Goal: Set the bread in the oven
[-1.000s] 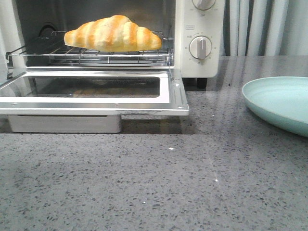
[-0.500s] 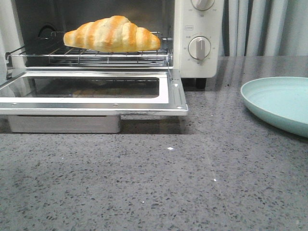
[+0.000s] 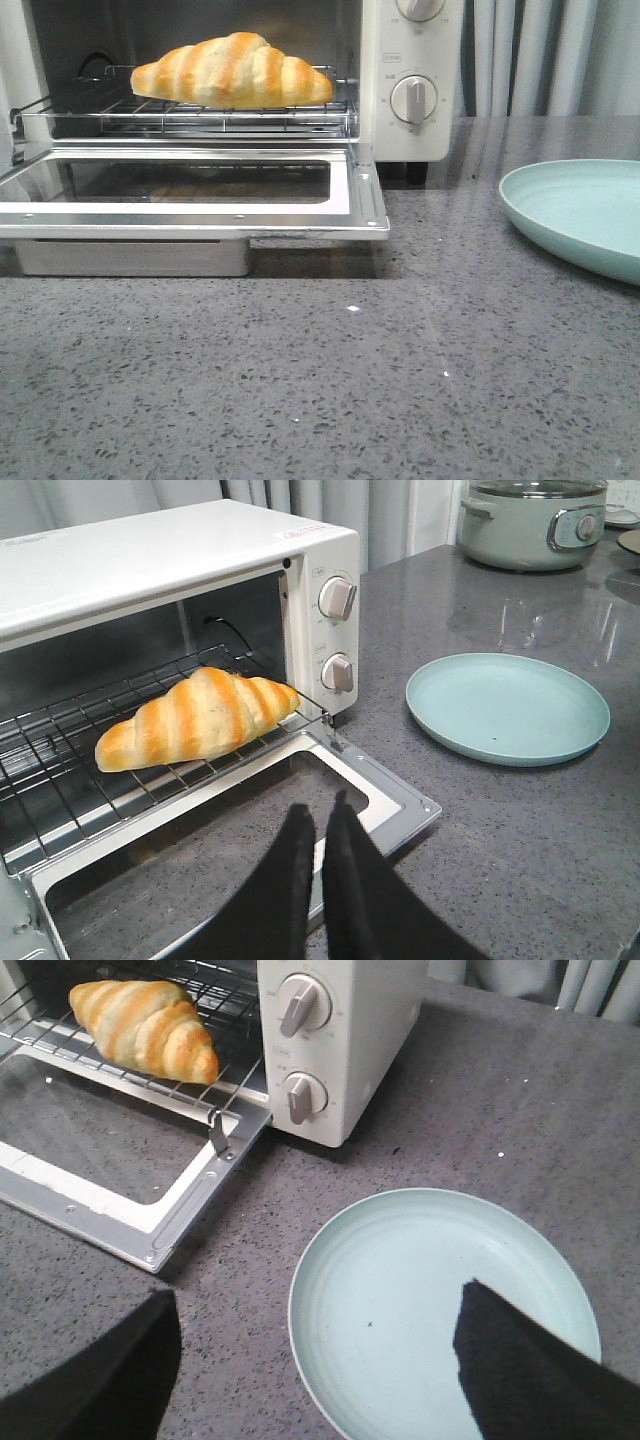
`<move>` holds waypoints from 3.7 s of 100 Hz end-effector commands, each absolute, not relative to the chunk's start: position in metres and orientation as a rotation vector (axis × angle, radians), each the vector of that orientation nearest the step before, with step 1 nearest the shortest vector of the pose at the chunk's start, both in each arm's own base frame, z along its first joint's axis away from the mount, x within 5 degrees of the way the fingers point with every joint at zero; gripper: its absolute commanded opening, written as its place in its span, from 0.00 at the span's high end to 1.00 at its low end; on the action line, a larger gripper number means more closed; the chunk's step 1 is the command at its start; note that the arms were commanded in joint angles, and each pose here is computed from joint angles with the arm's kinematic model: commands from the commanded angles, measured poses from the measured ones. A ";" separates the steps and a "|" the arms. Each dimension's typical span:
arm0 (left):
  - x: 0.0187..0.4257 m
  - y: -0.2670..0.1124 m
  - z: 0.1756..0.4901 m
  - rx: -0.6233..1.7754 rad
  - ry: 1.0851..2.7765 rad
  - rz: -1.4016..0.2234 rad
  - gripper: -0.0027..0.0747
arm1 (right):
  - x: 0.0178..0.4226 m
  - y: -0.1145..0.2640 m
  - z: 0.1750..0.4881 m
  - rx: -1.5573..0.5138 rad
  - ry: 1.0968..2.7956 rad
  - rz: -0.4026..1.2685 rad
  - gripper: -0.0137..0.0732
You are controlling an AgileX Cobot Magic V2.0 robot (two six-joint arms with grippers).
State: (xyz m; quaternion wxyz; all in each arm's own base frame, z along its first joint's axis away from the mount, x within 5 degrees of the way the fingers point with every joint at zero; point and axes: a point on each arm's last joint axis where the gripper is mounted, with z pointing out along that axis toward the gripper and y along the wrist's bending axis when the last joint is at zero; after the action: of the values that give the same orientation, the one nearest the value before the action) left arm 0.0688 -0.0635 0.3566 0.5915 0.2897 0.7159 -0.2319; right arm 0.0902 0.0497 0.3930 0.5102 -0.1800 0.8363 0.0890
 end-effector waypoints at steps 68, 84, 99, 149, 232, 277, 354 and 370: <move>0.071 -0.061 0.372 0.587 1.582 -0.550 0.99 | 0.093 0.047 0.407 -0.429 1.906 0.180 0.92; 0.071 -0.061 0.372 0.587 1.582 -0.550 0.99 | 0.093 0.047 0.407 -0.429 1.906 0.180 0.92; 0.071 -0.061 0.372 0.587 1.582 -0.550 0.99 | 0.093 0.046 0.406 -0.428 1.910 0.177 0.92; 0.071 -0.061 0.372 0.587 1.583 -0.550 0.99 | 0.093 0.046 0.405 -0.425 1.922 0.168 0.92; 0.092 -0.028 0.320 0.275 1.611 -0.191 0.99 | 0.093 0.046 0.405 -0.425 1.922 0.168 0.92; 0.067 -0.005 0.236 0.069 1.481 -0.040 0.99 | 0.093 0.046 0.405 -0.425 1.922 0.168 0.92; 0.054 0.002 0.208 -0.111 1.450 -0.073 0.99 | 0.093 0.046 0.406 -0.425 1.920 0.169 0.92; 0.054 0.002 0.208 -0.111 1.450 -0.073 0.99 | 0.093 0.046 0.406 -0.425 1.920 0.169 0.92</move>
State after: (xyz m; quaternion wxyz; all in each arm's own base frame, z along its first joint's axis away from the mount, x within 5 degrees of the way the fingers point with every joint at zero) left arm 0.0563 0.0015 0.2073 0.7203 -0.0478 0.6914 -0.0290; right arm 0.0910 0.0464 0.3934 0.5148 -0.1783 0.8356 0.0705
